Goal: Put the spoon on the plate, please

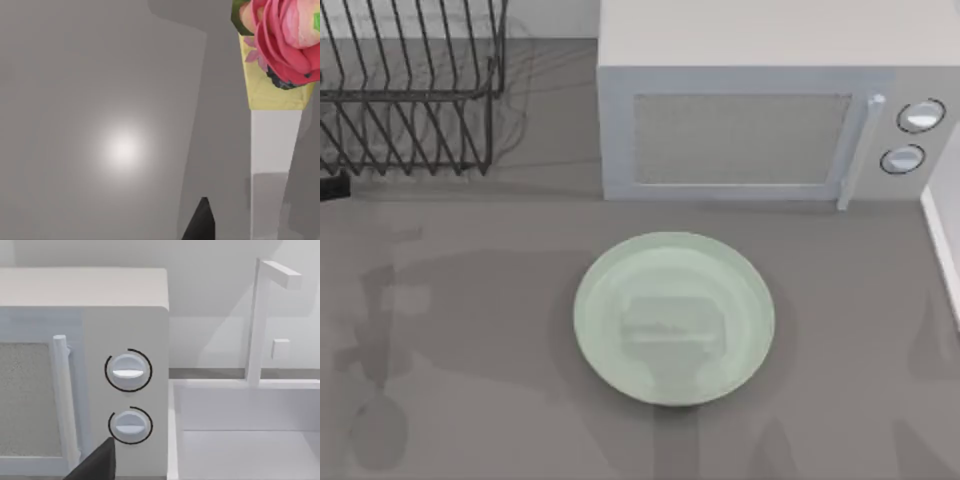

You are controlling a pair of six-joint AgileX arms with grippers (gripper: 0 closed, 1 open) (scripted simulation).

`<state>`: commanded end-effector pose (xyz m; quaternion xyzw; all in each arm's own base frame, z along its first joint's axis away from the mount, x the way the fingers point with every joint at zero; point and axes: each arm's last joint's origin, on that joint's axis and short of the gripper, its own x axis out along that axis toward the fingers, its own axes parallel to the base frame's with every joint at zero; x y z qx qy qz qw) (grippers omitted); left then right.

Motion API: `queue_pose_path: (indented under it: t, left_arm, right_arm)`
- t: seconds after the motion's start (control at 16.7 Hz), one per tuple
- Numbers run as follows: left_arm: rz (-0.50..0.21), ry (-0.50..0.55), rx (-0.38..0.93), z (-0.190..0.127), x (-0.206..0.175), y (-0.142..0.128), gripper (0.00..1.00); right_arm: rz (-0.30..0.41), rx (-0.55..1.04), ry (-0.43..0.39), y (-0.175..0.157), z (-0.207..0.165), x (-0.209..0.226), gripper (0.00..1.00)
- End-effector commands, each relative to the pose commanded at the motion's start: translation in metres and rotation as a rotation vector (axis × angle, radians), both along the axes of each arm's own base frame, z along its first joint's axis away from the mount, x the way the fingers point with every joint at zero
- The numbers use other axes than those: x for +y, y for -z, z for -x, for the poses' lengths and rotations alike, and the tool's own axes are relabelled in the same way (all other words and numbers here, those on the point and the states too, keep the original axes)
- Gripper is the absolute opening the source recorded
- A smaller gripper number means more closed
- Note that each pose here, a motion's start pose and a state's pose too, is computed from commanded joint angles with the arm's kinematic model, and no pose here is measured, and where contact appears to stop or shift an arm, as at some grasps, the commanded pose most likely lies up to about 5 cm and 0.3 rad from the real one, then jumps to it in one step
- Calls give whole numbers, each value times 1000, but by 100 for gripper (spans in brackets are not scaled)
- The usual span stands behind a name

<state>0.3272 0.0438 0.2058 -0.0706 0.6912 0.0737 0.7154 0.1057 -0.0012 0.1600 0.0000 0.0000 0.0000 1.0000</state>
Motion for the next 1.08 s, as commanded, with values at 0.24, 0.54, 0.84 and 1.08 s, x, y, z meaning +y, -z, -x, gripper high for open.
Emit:
queue_pose_path:
  t: [0.24,0.54,0.84,1.08]
  left_arm:
    - [-1,0,-10,1,0,-8,0]
    - [-2,137,18,-8,-21,2,0]
    - [3,772,100,-24,-134,30,0]
    - [13,1393,124,-7,-255,43,0]
  right_arm:
    - [0,0,0,0,0,0,100]
    - [0,0,0,0,0,0,100]
    - [0,0,0,0,0,0,100]
    - [0,0,0,0,0,0,100]
